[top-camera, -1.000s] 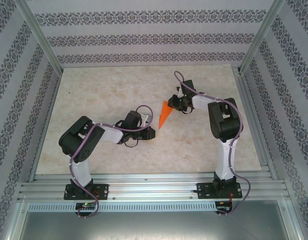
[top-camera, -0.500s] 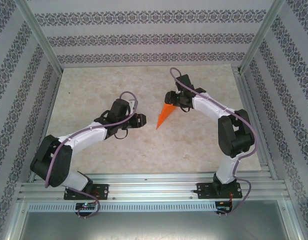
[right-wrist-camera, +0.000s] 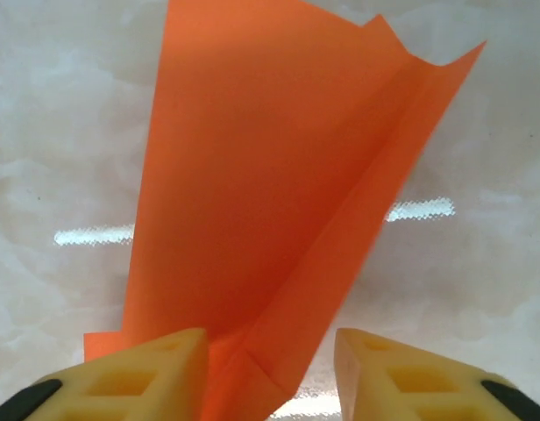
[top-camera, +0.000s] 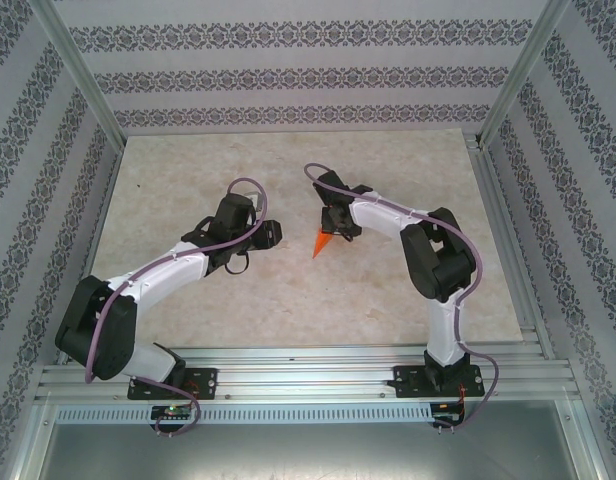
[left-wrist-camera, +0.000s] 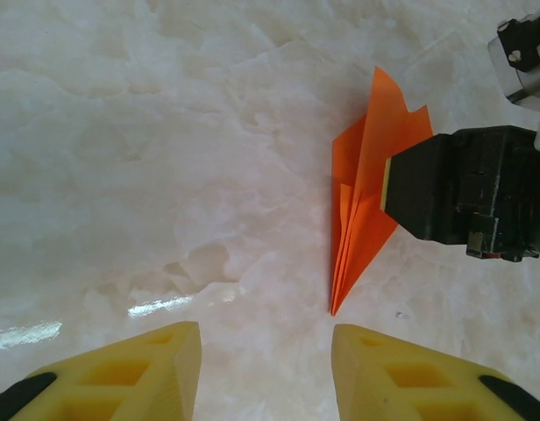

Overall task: Fold a paper plane with a square sheet of paper (fold left side to right side)
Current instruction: Pick up the paper plane at the center of the table, then place the paper plane at the center of the table.

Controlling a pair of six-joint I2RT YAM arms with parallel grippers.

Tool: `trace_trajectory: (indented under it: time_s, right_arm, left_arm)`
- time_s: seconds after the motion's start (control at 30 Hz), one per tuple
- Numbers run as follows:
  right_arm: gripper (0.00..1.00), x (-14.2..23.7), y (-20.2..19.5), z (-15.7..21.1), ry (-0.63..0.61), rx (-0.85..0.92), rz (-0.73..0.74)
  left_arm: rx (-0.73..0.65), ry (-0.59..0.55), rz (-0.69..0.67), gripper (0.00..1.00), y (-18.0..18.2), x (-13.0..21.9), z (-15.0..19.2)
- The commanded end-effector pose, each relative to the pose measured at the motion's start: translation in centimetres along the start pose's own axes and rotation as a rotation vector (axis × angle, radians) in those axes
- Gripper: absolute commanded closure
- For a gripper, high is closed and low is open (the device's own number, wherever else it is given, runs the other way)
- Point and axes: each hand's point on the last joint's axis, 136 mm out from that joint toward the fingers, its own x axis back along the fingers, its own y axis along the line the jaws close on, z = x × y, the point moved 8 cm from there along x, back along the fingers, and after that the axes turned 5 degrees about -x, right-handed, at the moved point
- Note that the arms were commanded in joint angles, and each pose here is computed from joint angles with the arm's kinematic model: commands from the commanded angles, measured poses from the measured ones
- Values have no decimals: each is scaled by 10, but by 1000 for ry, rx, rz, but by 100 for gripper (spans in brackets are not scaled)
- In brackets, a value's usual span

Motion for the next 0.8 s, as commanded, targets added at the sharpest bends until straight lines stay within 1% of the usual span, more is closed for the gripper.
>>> trace_trajectory:
  time_s: [0.0, 0.1, 0.17, 0.2, 0.33, 0.37, 0.43, 0.57, 0.6, 0.67, 0.77]
  right_arm:
    - [75, 23, -3, -3, -52, -24, -48]
    - [92, 48, 1, -2, -88, 0, -185]
    - [97, 62, 2, 1, -91, 32, -268]
    - [99, 68, 2, 4, -85, 50, -314]
    - [99, 79, 6, 19, -41, 99, -509]
    - [99, 78, 5, 23, -27, 106, -523]
    - [97, 70, 2, 32, 12, 118, -546]
    - [95, 48, -16, 40, 88, 84, -535]
    - [87, 45, -23, 41, 90, 71, -520]
    - [77, 42, -35, 41, 89, 63, -470]
    - [69, 51, -43, 39, 82, 95, -384]
  left_arm:
    - [-29, -14, -45, 56, 6, 10, 0]
    - [-35, -31, -59, 55, 6, 17, -1]
    - [-37, -49, -66, 55, 6, 23, -4]
    - [-37, -59, -70, 55, 6, 27, -4]
    - [-48, -99, -84, 53, 6, 42, -7]
    - [-51, -108, -87, 53, 6, 45, -8]
    - [-51, -120, -87, 51, 6, 49, -8]
    - [-49, -122, -85, 50, 6, 51, -7]
    - [-47, -117, -84, 50, 7, 50, -6]
    - [-44, -108, -81, 49, 7, 48, -5]
    - [-43, -98, -77, 48, 7, 46, -4]
